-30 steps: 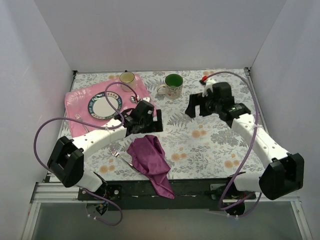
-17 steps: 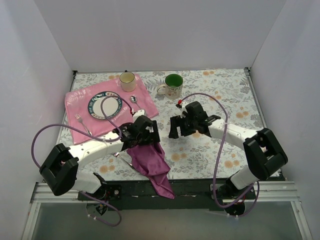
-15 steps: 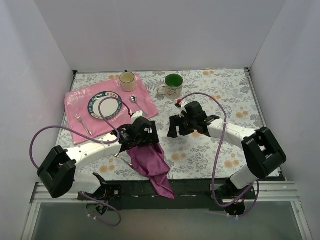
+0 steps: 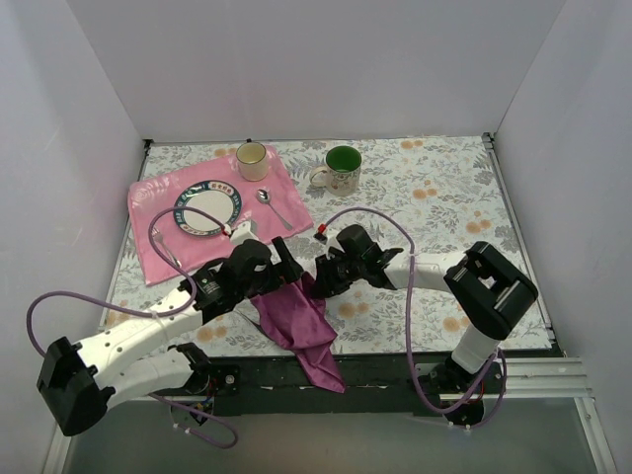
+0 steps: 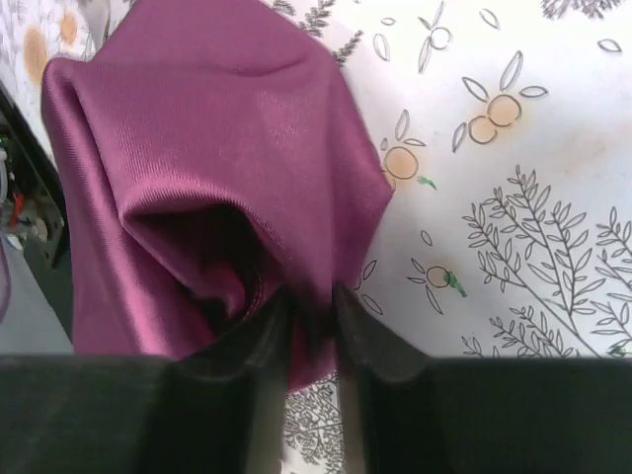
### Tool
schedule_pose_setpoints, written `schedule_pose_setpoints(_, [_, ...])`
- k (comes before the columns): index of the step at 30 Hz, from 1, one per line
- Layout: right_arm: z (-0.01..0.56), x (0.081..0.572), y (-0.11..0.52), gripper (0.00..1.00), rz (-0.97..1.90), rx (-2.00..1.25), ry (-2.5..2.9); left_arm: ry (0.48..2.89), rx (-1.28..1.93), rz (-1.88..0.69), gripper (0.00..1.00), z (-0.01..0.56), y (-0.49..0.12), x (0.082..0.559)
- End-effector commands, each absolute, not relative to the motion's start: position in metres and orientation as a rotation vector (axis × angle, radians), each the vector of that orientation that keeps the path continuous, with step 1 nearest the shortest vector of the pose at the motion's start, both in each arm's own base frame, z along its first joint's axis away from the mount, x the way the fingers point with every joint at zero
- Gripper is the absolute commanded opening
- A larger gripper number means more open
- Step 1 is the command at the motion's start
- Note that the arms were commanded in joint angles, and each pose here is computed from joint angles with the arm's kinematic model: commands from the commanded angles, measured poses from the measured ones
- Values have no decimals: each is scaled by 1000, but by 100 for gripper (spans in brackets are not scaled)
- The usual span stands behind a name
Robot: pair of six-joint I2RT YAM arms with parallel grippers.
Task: Fold the napkin, place the utensils inside, and roll it up
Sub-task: Flatten the napkin out
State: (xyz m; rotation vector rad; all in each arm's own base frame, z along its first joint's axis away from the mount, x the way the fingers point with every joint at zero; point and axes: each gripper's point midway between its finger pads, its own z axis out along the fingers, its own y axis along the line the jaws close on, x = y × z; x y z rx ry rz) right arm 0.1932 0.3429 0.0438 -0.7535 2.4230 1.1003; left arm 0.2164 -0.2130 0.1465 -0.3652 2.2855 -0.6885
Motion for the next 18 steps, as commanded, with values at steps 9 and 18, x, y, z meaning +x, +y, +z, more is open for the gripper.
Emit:
schedule_pose_setpoints(9, [134,258,301,1,669,-687,2258,2457,-237,-720,98,106,-244,209])
schedule_pose_setpoints(18, [257,315,225,1,489,-478,2002,2402,-18,-702,29,129,-285,266])
